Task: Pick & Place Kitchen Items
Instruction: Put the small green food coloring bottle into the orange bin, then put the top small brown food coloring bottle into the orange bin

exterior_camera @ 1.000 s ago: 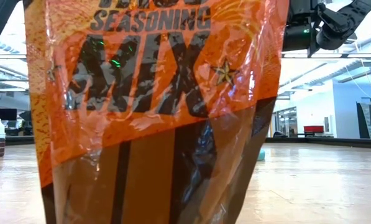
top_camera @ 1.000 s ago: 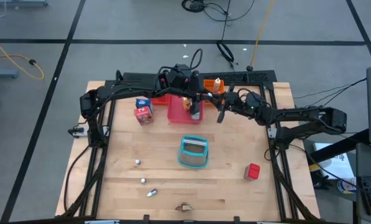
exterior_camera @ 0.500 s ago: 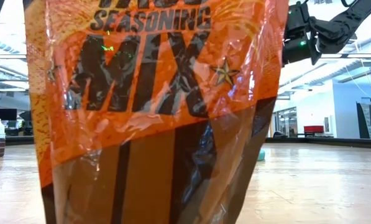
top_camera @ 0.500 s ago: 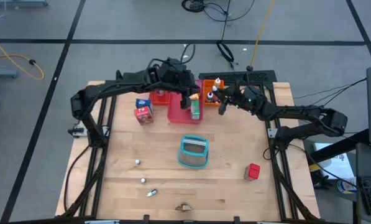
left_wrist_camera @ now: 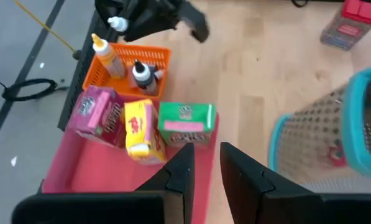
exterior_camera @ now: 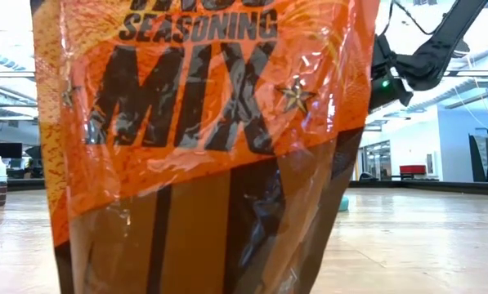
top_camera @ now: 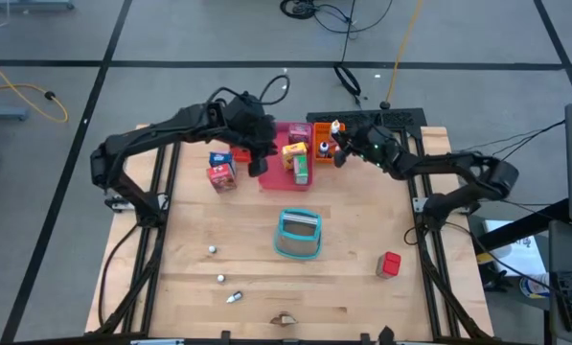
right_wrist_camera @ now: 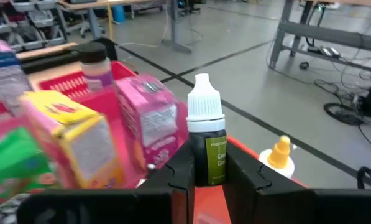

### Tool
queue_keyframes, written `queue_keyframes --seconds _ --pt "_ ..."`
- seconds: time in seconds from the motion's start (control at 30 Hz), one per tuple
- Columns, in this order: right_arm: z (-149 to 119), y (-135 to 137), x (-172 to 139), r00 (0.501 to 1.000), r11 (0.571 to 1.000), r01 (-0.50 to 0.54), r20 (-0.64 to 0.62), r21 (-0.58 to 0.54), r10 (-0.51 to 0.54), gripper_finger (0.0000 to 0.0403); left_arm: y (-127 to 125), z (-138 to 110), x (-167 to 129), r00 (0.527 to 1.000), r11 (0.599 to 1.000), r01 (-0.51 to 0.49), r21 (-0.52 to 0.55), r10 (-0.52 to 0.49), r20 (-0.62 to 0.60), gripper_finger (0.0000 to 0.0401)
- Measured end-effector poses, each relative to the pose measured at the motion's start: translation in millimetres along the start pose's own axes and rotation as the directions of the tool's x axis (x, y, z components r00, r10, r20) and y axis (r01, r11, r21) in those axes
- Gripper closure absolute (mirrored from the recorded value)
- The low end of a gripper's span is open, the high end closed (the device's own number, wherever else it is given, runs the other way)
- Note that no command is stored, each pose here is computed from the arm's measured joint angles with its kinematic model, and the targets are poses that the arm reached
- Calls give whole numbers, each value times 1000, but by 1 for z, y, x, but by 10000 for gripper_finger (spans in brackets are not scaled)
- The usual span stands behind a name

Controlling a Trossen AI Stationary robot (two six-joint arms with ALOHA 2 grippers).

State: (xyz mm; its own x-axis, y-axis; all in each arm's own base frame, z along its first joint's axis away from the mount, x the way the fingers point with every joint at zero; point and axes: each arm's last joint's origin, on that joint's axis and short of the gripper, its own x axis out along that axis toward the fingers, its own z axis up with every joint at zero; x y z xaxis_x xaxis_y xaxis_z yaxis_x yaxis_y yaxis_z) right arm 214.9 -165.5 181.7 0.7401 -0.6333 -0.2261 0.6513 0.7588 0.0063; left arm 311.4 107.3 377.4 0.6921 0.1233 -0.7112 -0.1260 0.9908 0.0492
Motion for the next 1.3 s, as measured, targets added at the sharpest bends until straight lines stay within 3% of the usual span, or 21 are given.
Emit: queue_keyframes --seconds 0.3,0.77,1.0,1.3 --pt "-20 -8 14 999 999 26 -47 29 -24 343 -22 -20 0 998 1000 -1 -2 1 -56 325" --pt "-17 -8 15 1000 999 25 -12 30 -25 256 -55 -108 -1 1000 990 -21 -140 22 7 325" --pt "-16 -8 15 1000 999 25 -2 29 -25 231 -73 -142 -12 999 979 32 -203 -32 6 325" --pt "-15 -7 15 1000 999 21 1 39 -21 230 -109 -178 -7 978 978 122 -170 -148 -149 325"
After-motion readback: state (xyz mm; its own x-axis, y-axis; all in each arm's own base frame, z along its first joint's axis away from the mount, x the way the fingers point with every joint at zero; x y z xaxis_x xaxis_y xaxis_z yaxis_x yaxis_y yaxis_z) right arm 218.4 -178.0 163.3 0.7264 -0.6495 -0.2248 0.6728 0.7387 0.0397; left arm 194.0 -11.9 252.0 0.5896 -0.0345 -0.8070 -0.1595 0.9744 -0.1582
